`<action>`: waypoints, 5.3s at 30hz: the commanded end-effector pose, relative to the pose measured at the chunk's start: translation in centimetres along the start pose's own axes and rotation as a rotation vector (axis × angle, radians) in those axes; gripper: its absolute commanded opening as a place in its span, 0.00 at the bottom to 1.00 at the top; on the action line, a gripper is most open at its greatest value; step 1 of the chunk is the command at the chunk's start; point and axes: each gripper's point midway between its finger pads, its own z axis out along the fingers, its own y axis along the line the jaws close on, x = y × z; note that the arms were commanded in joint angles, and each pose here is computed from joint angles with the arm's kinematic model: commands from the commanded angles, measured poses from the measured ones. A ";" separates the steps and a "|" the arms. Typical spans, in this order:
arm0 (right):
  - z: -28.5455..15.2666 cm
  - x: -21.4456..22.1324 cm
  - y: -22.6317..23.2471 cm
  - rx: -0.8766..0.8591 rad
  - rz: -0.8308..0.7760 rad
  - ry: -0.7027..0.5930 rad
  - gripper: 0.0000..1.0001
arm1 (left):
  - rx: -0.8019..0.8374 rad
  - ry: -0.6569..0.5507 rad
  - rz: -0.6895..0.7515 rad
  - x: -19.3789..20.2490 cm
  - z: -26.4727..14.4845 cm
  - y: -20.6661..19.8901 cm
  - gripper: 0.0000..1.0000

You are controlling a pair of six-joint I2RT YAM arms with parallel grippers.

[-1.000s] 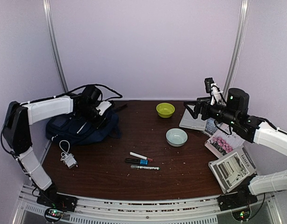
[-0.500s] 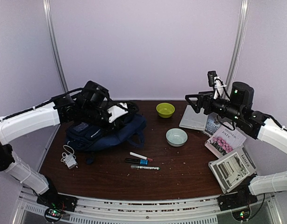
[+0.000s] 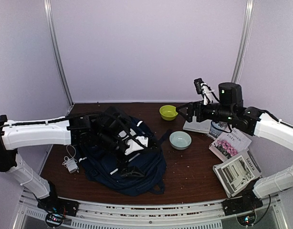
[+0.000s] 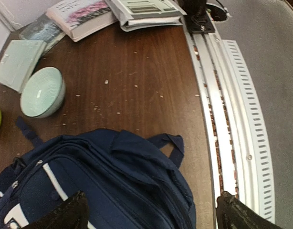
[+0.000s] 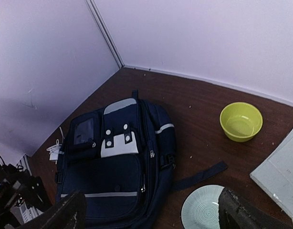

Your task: Pack the student bag

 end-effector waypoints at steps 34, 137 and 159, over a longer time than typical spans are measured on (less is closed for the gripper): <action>14.6 19.9 5.6 -0.268 0.140 0.705 0.09 | -0.967 -0.047 -1.270 24.8 -14.9 21.9 0.98; 2.1 -5.6 22.5 -0.221 -0.189 -0.206 0.29 | -0.779 -0.521 -0.422 -3.1 -29.6 11.9 0.00; 13.4 -1.3 26.1 -0.267 0.124 0.029 0.28 | -0.832 -0.775 -0.457 -5.2 -29.7 11.4 0.00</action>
